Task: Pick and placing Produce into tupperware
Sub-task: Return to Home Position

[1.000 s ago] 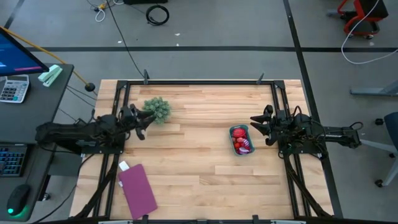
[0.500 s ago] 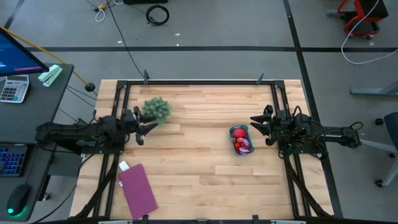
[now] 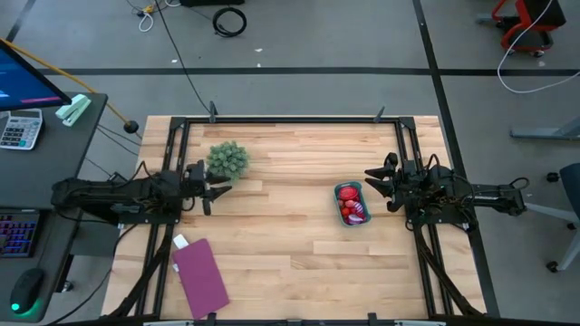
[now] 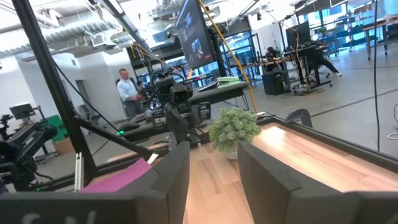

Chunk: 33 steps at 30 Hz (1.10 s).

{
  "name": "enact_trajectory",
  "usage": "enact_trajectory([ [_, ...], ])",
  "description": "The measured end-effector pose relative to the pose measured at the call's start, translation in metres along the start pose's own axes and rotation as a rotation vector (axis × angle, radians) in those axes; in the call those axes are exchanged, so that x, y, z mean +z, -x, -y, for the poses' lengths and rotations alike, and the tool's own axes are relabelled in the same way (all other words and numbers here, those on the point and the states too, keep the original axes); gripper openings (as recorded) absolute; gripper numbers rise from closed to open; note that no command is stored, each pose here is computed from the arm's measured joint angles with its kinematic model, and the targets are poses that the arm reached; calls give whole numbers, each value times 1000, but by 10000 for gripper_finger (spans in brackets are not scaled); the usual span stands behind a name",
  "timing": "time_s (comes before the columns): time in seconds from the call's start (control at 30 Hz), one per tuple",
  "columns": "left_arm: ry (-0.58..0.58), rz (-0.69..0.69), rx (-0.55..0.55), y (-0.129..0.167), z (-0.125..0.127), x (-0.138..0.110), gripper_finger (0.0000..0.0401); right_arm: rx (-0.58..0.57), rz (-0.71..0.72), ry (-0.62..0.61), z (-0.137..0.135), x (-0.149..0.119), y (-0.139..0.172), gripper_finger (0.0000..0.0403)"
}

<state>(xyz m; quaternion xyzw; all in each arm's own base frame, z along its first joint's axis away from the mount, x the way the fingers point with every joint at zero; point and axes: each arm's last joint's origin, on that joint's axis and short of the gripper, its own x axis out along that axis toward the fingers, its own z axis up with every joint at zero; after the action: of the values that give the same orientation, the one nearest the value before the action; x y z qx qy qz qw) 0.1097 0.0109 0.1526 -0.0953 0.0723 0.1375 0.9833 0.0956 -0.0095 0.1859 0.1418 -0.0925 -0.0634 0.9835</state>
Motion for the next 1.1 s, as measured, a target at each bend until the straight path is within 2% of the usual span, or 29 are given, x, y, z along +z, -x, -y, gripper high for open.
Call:
enact_trajectory([
  [0.63, 13, 19, -2, 0, 0, 1, 140, -1, -4, 0, 0, 0, 0, 144],
  [0.93, 15, 26, -4, 0, 0, 2, 152, -1, -4, 0, 0, 0, 0, 144],
  [1.1, 29, 94, -19, 5, 1, 8, 156, -1, -4, 0, 0, 0, 0, 144],
])
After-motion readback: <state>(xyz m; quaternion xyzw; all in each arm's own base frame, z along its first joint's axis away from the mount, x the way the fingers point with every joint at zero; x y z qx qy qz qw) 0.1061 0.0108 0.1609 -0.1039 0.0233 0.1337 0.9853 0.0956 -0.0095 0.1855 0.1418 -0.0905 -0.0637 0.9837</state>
